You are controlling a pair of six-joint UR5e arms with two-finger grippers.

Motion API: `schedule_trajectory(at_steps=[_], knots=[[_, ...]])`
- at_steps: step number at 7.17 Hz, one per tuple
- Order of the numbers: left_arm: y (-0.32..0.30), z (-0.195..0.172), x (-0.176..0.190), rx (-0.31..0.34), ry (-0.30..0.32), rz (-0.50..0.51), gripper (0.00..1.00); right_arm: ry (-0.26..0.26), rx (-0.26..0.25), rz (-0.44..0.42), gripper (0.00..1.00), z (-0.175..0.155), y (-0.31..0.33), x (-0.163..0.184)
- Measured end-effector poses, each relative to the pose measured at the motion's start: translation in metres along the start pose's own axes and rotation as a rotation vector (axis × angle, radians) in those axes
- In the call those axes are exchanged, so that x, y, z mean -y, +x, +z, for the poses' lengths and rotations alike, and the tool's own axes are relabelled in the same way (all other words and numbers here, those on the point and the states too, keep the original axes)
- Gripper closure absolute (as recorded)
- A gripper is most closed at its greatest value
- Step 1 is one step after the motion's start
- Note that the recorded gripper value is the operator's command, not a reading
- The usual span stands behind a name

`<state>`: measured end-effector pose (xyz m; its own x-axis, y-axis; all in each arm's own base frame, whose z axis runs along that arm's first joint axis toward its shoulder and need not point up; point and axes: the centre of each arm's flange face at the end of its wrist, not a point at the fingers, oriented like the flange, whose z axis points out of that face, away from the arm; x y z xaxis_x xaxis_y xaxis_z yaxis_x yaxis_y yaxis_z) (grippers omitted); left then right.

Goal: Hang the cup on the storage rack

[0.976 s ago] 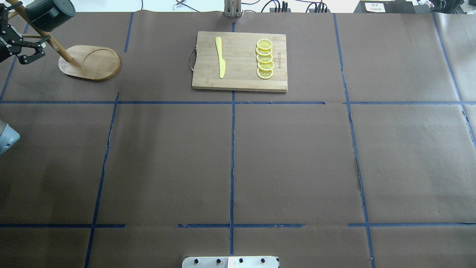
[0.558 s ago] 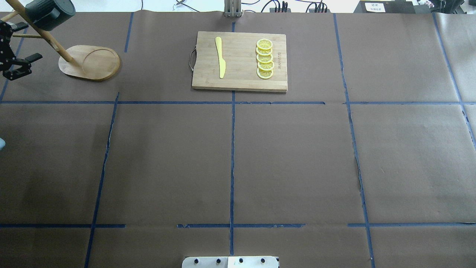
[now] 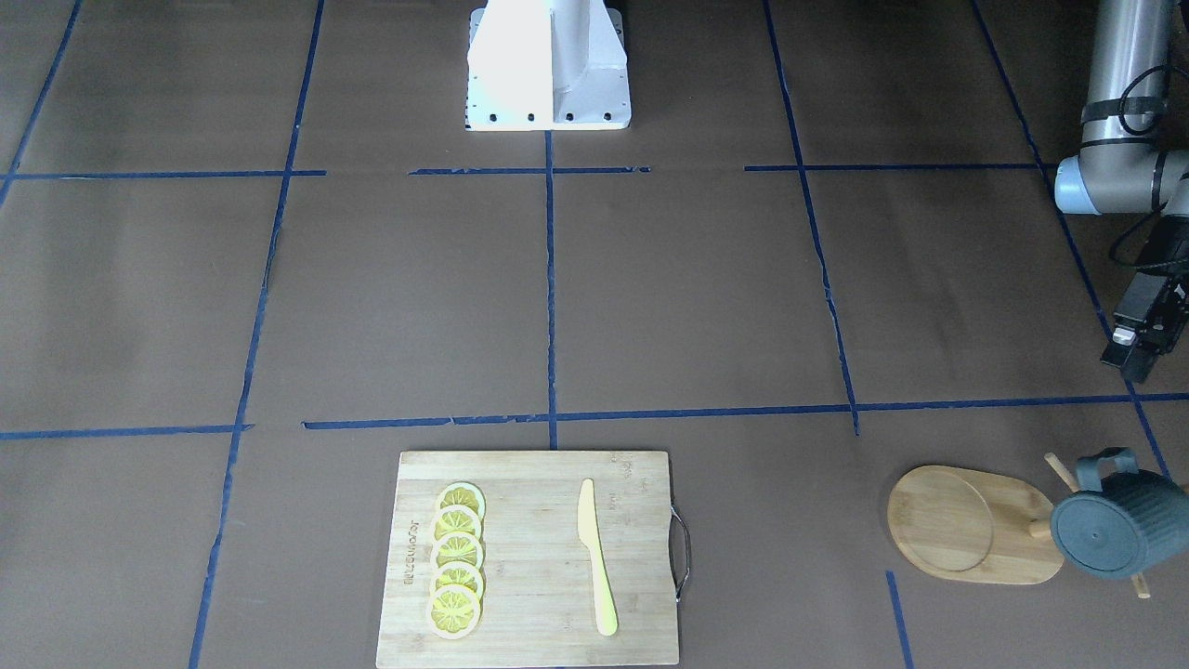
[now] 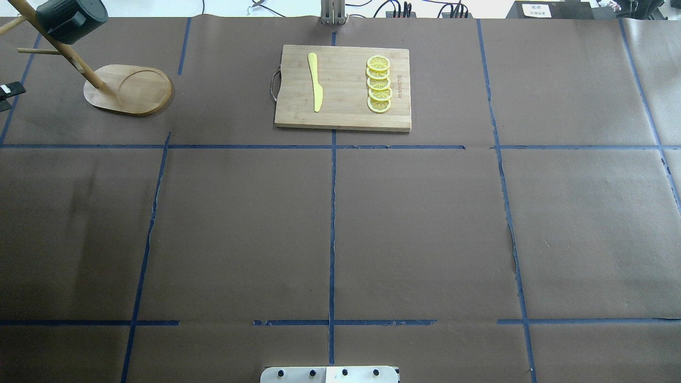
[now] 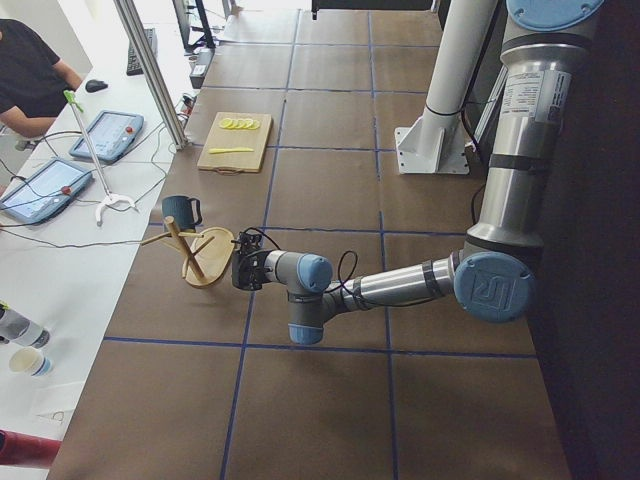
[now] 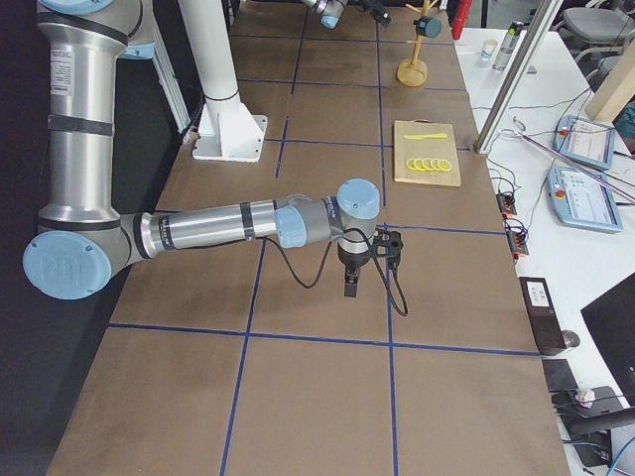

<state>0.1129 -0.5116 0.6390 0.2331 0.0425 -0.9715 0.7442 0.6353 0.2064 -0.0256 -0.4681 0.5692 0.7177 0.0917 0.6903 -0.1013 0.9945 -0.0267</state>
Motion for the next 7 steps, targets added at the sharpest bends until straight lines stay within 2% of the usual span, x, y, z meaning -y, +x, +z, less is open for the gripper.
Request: schedule_trajectory(at_steps=[1, 2, 3, 5, 7], knots=[[-0.018, -0.006, 0.014, 0.092, 0.003, 0.191, 0.00, 0.003, -0.002, 0.001, 0.00, -0.001, 0.002, 0.000], [-0.036, -0.014, 0.026, 0.180, -0.017, 0.338, 0.00, 0.005, -0.006, -0.018, 0.00, -0.002, 0.007, 0.001], [-0.050, -0.019, 0.037, 0.245, -0.055, 0.406, 0.00, 0.005, -0.014, -0.065, 0.00, -0.002, 0.018, 0.000], [-0.066, -0.037, 0.070, 0.320, -0.193, 0.354, 0.00, -0.018, -0.032, -0.126, 0.00, 0.005, 0.052, -0.011], [-0.072, -0.056, 0.104, 0.380, -0.355, 0.352, 0.00, -0.047, -0.031, -0.117, 0.00, 0.010, 0.071, -0.020]])
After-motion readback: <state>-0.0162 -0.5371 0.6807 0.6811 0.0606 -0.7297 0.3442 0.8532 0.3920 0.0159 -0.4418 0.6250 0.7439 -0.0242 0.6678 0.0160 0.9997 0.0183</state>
